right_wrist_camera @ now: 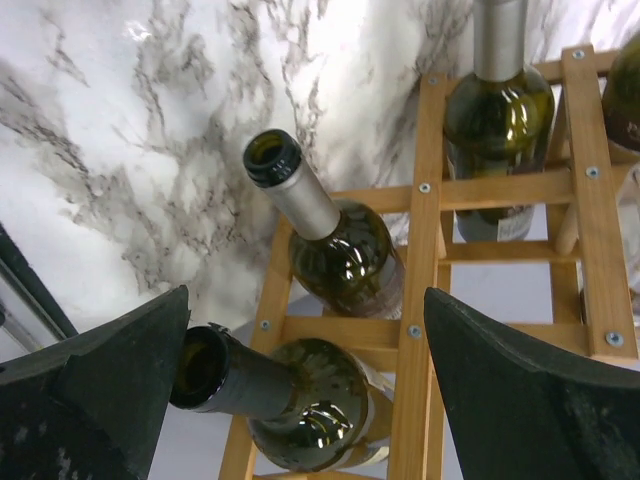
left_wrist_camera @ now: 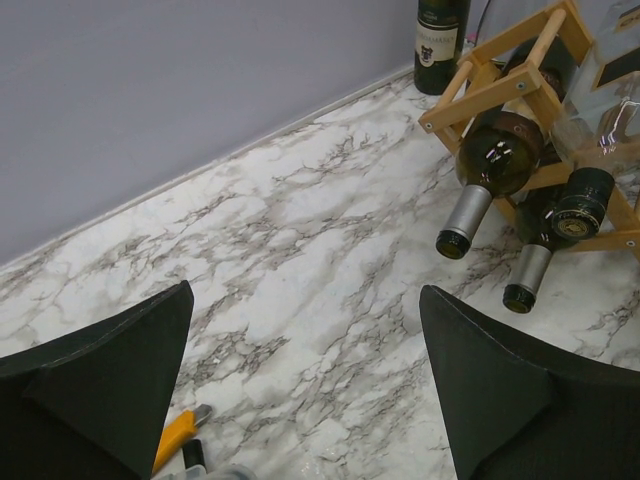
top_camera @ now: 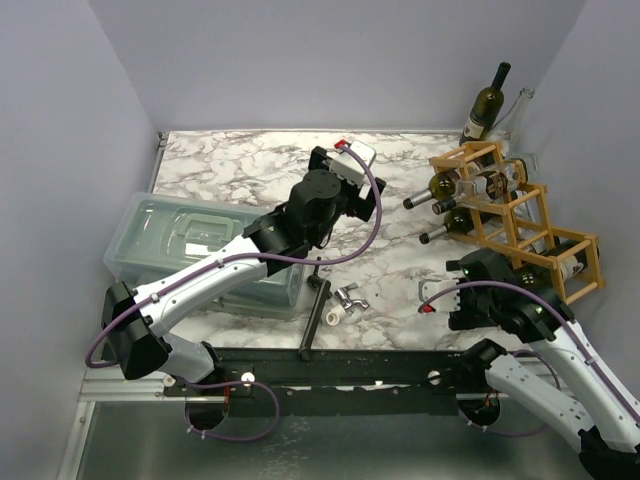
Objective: Put the wine bottle on the wine rack
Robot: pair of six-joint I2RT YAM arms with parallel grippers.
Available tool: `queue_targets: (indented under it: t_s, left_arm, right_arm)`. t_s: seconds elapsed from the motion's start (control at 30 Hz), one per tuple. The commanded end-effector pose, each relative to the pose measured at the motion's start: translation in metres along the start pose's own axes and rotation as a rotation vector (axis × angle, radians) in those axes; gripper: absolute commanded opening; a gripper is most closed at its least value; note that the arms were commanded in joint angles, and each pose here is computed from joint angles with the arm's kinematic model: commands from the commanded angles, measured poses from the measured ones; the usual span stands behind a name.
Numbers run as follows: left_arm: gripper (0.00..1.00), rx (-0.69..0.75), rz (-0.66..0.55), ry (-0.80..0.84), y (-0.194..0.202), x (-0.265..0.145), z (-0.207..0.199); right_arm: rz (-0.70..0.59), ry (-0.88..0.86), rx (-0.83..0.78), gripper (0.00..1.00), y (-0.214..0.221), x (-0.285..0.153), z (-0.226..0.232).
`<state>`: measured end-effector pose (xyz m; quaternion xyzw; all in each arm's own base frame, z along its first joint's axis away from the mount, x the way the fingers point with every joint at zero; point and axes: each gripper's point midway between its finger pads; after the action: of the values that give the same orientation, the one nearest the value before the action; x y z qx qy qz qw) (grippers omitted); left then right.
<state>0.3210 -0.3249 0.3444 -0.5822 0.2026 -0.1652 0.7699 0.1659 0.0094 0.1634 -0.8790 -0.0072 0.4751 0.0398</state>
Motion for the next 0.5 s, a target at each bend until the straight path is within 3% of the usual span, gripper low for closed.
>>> queue_targets:
  t_s: [0.0, 0.3, 0.37, 0.47]
  left_arm:
    - [0.96, -0.007, -0.026, -0.039, -0.008, -0.006, 0.011]
    - [0.96, 0.000, -0.018, -0.033, -0.005, -0.003, 0.008]
    - [0.96, 0.005, -0.021, -0.035, -0.006, -0.004, 0.010]
    - [0.96, 0.013, -0.026, -0.051, -0.009, -0.008, 0.015]
  right_arm:
    - [0.087, 0.143, 0.056, 0.99, 0.016, -0.008, -0.023]
    - [-0.019, 0.128, 0.064, 1.00, 0.000, -0.010, -0.021]
    - [-0.093, 0.108, 0.063, 1.00, -0.013, -0.013, -0.020]
    - [-0.309, 0.100, 0.058, 1.00, -0.049, -0.030, -0.025]
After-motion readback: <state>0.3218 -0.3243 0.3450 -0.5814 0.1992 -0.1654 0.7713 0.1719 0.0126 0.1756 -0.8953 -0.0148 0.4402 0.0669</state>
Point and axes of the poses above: each gripper's point midway between its finger pads, its own x axis out along the fingers, its own z axis along the line the jaws close on, y = z × x, and after that the axes turned 8 degrees about x, right-handed
